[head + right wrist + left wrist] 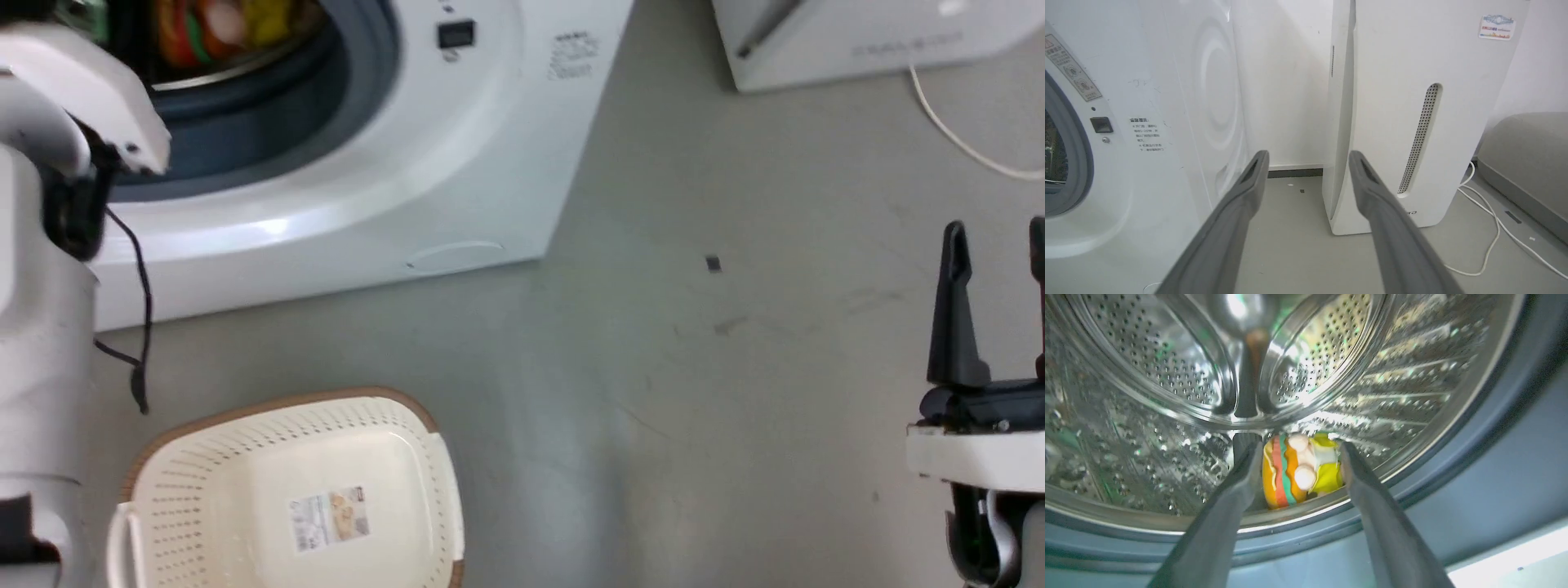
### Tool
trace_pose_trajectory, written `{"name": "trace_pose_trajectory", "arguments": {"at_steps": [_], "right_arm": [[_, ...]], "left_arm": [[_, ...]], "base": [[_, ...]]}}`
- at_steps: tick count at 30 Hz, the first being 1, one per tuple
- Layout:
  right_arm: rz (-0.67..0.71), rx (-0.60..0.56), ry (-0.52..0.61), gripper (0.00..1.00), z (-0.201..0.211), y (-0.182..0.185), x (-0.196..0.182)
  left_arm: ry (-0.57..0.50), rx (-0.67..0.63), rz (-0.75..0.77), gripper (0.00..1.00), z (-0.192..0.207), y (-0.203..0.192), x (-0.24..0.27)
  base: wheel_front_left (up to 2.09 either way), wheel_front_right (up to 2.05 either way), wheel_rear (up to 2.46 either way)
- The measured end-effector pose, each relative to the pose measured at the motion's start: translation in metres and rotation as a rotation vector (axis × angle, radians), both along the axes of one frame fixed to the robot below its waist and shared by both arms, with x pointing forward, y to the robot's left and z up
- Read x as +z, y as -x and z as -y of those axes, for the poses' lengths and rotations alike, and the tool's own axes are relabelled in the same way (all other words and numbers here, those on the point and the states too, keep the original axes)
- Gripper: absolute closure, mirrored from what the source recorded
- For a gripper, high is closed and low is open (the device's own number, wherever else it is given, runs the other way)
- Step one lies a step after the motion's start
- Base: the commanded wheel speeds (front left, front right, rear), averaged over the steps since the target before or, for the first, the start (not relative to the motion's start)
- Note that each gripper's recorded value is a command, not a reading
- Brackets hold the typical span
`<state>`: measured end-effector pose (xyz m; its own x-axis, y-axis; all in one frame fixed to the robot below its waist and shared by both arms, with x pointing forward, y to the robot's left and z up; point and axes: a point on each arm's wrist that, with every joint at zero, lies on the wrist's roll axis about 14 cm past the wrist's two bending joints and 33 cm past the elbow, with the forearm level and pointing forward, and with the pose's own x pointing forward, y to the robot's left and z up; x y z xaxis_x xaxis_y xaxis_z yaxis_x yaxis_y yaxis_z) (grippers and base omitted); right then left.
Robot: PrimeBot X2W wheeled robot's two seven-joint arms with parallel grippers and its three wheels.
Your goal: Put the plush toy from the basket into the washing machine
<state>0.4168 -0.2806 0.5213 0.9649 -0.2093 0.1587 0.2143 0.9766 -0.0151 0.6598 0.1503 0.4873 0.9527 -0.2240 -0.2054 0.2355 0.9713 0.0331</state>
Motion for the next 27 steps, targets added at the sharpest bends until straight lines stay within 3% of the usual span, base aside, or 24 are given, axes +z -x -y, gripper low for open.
{"name": "trace_pose_trajectory", "arguments": {"at_steps": [9,27], "right_arm": [[0.069,0.072,0.025,0.0,-0.026,0.01,0.028],[0.156,0.209,-0.005,0.0,-0.073,0.031,0.058]], "left_arm": [[0.06,0.033,0.251,0.0,-0.028,0.073,0.06],[0.143,0.211,0.27,0.0,-0.055,0.228,0.033]], "base": [[0.0,0.0,0.0],[0.0,0.0,0.0]]}}
